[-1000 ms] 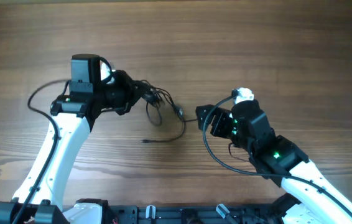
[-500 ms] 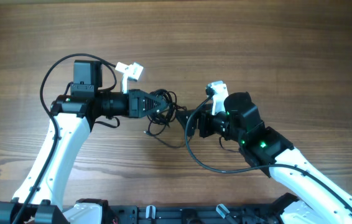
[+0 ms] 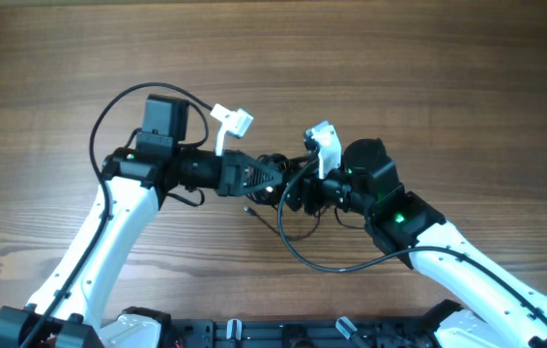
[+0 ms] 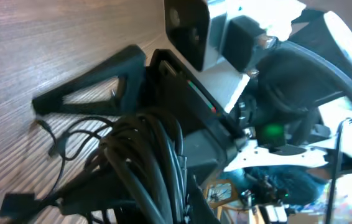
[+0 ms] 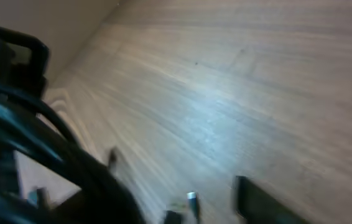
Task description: Untangle cables
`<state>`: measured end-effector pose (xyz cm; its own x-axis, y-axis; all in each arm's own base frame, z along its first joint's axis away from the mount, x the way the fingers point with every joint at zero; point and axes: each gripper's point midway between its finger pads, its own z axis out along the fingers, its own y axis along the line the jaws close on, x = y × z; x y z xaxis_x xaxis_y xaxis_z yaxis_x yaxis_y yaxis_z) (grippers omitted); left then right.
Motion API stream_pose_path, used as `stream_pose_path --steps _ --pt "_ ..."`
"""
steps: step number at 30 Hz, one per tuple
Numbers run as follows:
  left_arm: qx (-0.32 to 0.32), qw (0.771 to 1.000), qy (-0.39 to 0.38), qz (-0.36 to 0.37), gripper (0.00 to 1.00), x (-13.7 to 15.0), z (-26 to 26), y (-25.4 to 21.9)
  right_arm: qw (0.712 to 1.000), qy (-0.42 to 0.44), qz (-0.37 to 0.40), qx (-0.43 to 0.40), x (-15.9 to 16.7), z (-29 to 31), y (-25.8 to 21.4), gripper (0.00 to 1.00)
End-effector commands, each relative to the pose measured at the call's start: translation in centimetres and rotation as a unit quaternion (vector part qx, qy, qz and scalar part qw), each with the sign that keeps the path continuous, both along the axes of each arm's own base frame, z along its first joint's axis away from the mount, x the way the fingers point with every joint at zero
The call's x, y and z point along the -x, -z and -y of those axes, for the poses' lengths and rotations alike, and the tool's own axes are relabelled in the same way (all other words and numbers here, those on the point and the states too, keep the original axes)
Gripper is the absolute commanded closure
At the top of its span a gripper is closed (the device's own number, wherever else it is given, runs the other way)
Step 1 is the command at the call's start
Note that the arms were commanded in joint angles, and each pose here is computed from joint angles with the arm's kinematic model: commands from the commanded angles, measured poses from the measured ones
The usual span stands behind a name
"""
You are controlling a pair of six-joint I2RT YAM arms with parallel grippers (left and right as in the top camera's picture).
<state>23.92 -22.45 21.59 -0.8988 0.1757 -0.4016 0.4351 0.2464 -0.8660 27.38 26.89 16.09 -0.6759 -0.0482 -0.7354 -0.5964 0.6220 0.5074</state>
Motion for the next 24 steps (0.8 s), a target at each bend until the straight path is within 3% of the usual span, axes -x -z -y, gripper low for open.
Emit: stream_pose_path --steps 1,4,6,7,8,11,14,18,24 --pt "0.018 0.999 0.038 -0.001 0.96 1.5 1.3 -0.5 0.999 0.026 -0.031 -0.010 -0.5 0.2 0.5 0.96" --pt "0.002 1.000 0.027 0.003 0.94 1.1 1.0 0.0 0.996 0.055 -0.069 -0.033 -0.8 0.6 0.4 0.96" --pt "-0.016 1.000 0.016 0.008 0.71 0.7 0.9 0.6 0.988 0.090 -0.109 -0.054 -1.4 1.3 0.5 0.96" --pt "-0.027 1.000 0.010 0.011 0.55 0.4 0.8 1.0 0.984 0.108 -0.129 -0.062 -1.7 1.8 0.7 0.96" --pt "-0.033 0.999 0.006 0.013 0.52 0.3 0.7 1.2 0.980 0.122 -0.145 -0.066 -1.8 2.3 0.9 0.96" --pt "-0.061 0.998 -0.018 -0.003 0.24 -0.3 0.4 2.0 0.973 0.146 -0.167 -0.062 -2.3 3.6 1.7 0.96" --pt "-0.124 0.987 -0.086 -0.045 0.22 -1.8 -0.7 4.0 0.964 0.168 -0.193 -0.074 -2.5 4.1 1.9 0.96" --pt "-0.178 0.951 -0.218 -0.127 0.18 -4.6 -2.4 5.7 0.947 0.196 -0.233 -0.100 -2.5 4.2 1.9 0.96" --pt "-0.140 0.965 -0.214 -0.062 0.18 -6.2 0.0 3.7 0.914 0.250 -0.291 -0.133 -2.7 4.6 2.3 0.96"
